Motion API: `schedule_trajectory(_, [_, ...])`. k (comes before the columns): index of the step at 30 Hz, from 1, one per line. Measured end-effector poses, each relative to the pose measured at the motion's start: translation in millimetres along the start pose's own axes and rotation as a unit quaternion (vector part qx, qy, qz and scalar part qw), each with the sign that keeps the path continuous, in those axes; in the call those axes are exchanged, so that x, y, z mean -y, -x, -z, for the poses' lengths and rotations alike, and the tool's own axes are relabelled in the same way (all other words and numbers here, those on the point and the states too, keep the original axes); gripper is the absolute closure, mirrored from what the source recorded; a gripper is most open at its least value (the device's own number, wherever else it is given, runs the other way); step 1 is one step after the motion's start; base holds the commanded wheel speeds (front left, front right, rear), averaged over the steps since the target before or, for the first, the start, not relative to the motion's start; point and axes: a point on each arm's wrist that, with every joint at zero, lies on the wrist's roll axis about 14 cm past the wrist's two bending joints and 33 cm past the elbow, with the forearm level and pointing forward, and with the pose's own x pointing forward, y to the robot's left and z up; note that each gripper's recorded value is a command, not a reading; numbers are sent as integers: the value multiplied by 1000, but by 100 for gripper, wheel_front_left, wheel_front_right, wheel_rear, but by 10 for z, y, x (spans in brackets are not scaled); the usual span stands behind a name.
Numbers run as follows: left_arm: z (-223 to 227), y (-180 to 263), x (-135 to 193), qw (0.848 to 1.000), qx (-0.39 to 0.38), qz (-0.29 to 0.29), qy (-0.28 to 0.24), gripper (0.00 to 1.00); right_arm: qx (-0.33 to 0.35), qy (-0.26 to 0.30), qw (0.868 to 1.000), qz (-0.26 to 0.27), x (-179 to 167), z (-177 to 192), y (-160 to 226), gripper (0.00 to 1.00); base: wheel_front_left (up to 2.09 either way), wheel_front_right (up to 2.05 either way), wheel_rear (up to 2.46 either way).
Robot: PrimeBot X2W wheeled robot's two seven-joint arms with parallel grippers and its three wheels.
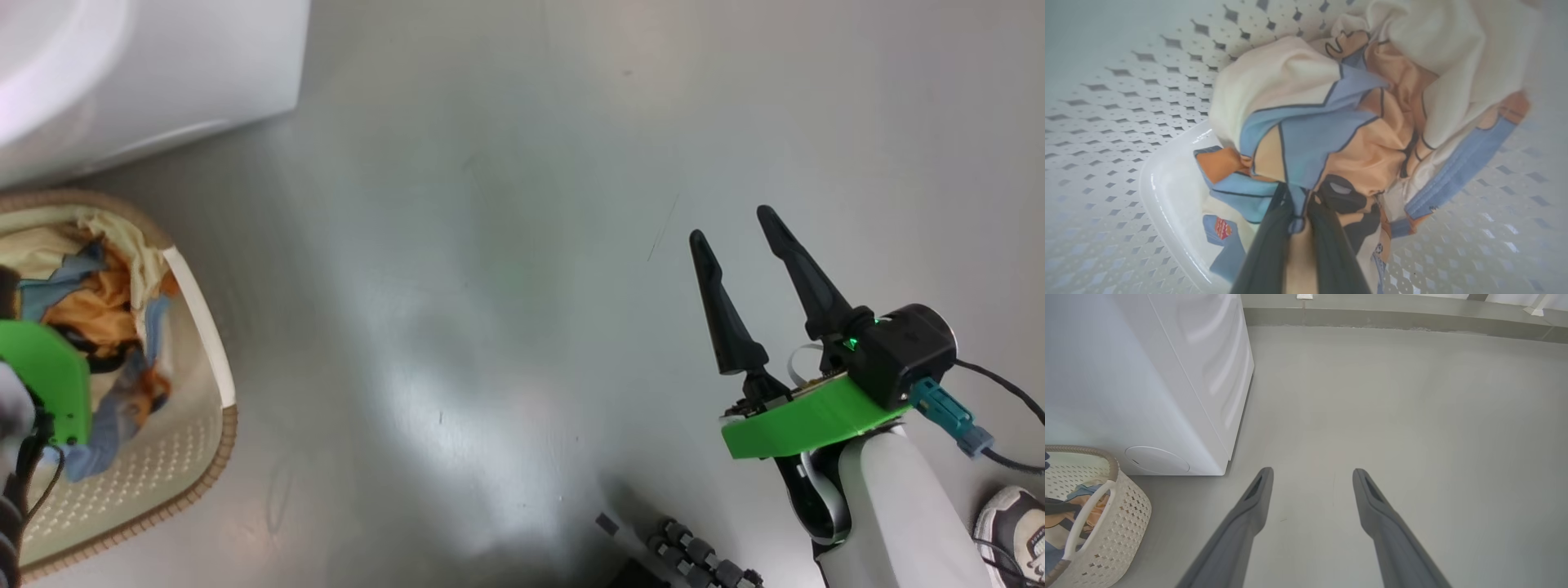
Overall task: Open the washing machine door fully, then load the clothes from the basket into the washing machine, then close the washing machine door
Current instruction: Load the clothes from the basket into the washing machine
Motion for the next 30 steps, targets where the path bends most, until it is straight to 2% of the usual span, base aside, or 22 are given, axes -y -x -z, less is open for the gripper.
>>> schedule_trajectory(11, [-281, 560, 61, 994, 95, -10, 47, 100, 53, -5, 999, 8, 71, -455, 173, 0, 0, 0, 0])
schedule_trajectory(19, [-499, 988, 120, 986, 156, -13, 62, 100, 74, -10, 997, -8, -45, -624, 342, 0, 0, 0, 0])
schedule_trajectory(30, [-706, 1712, 85, 963, 254, -28, 90, 100, 101, -24, 994, -33, -232, -807, 595, 0, 0, 0, 0])
